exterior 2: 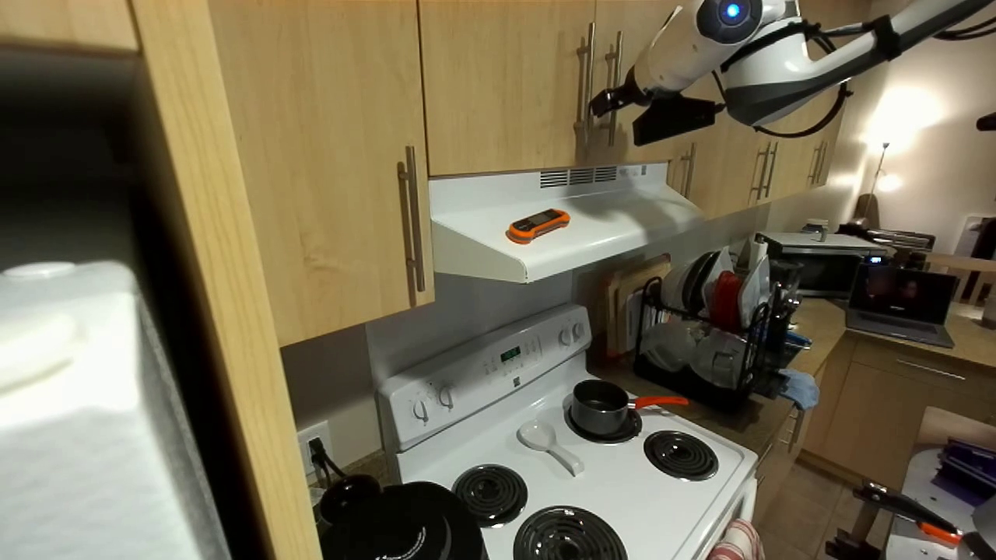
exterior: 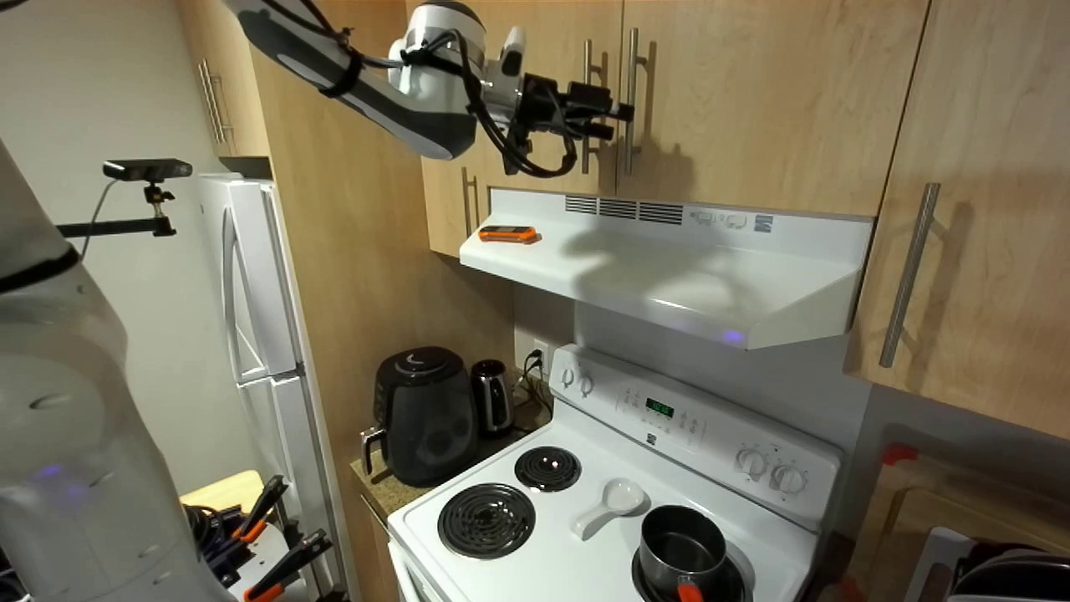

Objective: Open the right door of the top cabinet.

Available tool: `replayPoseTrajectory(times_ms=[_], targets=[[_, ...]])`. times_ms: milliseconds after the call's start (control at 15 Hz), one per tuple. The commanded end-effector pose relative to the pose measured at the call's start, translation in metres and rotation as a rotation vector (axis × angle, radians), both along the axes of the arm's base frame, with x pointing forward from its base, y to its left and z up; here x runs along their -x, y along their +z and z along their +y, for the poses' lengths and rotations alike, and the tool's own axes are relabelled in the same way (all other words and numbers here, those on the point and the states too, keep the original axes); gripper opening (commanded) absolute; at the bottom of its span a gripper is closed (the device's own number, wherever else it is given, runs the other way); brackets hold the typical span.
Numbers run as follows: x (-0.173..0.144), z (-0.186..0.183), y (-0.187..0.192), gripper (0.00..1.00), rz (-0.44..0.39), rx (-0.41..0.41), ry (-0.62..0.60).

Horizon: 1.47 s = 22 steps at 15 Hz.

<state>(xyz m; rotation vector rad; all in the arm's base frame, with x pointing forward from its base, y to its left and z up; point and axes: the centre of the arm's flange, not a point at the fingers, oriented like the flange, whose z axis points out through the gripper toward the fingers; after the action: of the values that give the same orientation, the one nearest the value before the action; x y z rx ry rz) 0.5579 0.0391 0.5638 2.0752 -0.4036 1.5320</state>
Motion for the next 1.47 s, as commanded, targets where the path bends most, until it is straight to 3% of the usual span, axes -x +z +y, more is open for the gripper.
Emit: replayPoseTrajectory(times_ms=[0,533,1000,1400], targets=[[0.025,-0.009,0.012,1.00,0.024,0.031,-0.013],[0.040,0.027,0.008,1.00,0.010,0.074,0.001],[0.042,-0.004,0.003,1.00,0.012,0.150,-0.142],[0.042,-0.029,0.003,1.00,0.013,0.151,-0.209]])
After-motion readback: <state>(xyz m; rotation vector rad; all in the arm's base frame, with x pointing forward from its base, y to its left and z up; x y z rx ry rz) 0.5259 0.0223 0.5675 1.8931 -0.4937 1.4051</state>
